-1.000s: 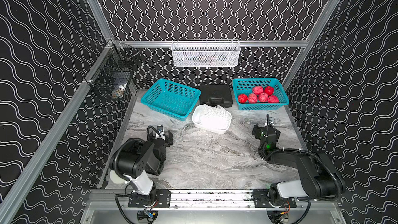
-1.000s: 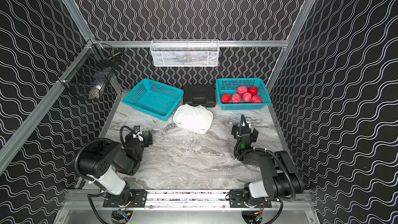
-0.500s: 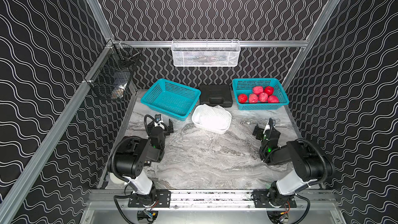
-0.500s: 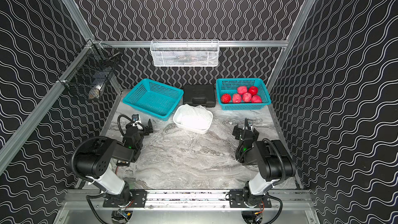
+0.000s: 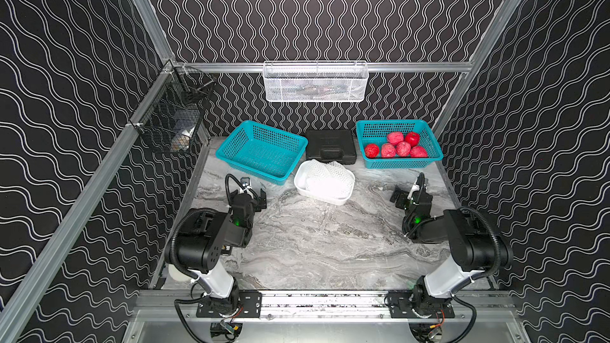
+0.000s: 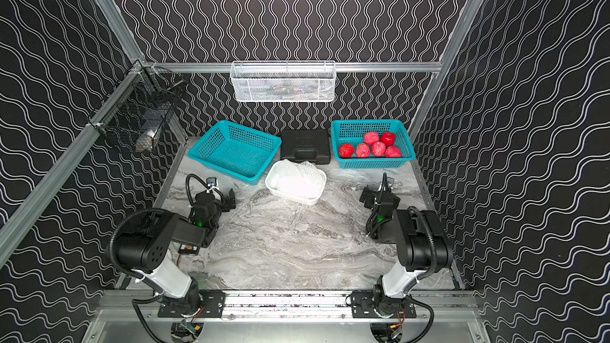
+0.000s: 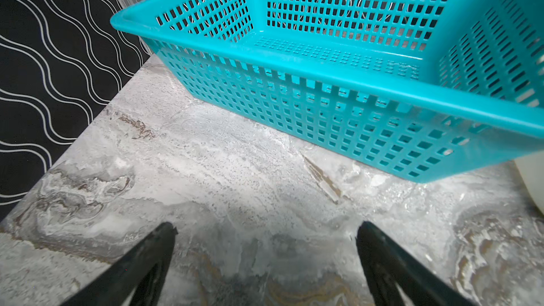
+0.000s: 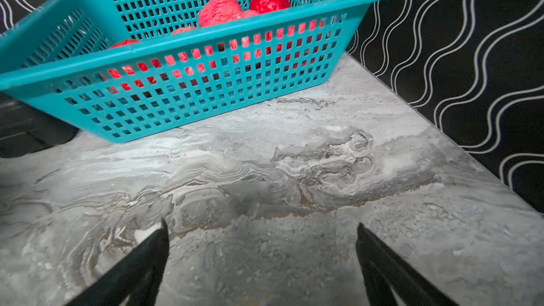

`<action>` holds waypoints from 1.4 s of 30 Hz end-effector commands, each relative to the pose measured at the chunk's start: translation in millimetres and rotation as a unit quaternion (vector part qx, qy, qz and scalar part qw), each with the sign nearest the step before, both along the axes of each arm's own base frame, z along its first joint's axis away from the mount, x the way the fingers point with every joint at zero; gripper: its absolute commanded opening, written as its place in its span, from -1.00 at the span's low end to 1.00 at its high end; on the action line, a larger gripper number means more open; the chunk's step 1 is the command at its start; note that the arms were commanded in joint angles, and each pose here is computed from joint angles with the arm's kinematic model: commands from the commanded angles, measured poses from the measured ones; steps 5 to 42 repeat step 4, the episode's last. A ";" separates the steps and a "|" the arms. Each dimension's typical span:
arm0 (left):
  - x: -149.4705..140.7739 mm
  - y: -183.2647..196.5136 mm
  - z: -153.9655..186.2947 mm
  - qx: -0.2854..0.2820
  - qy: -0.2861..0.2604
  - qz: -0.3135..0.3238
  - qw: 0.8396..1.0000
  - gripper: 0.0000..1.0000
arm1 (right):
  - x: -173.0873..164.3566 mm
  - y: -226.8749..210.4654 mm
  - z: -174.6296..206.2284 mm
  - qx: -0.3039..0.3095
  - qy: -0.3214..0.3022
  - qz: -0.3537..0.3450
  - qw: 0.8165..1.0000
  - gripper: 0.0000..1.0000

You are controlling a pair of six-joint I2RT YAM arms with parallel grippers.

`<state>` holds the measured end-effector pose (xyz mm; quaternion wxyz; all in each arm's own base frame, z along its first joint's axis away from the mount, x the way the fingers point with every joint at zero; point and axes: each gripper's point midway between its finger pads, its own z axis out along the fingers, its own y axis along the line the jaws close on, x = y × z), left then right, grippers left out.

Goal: Remove foam nets from apples
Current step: Reset both arms

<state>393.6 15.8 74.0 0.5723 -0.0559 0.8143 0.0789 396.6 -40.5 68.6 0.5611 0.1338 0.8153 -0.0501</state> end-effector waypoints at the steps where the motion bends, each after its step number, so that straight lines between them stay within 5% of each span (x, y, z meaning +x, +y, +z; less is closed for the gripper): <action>1: 2.6 -0.3 3.9 0.002 -0.006 -0.001 1.000 0.99 | 3.2 0.9 7.6 -0.005 -0.016 -0.001 1.000 1.00; 42: 1.3 -0.7 5.3 0.003 -0.011 -0.003 1.000 0.99 | 3.2 1.0 7.3 -0.005 -0.017 0.000 1.000 1.00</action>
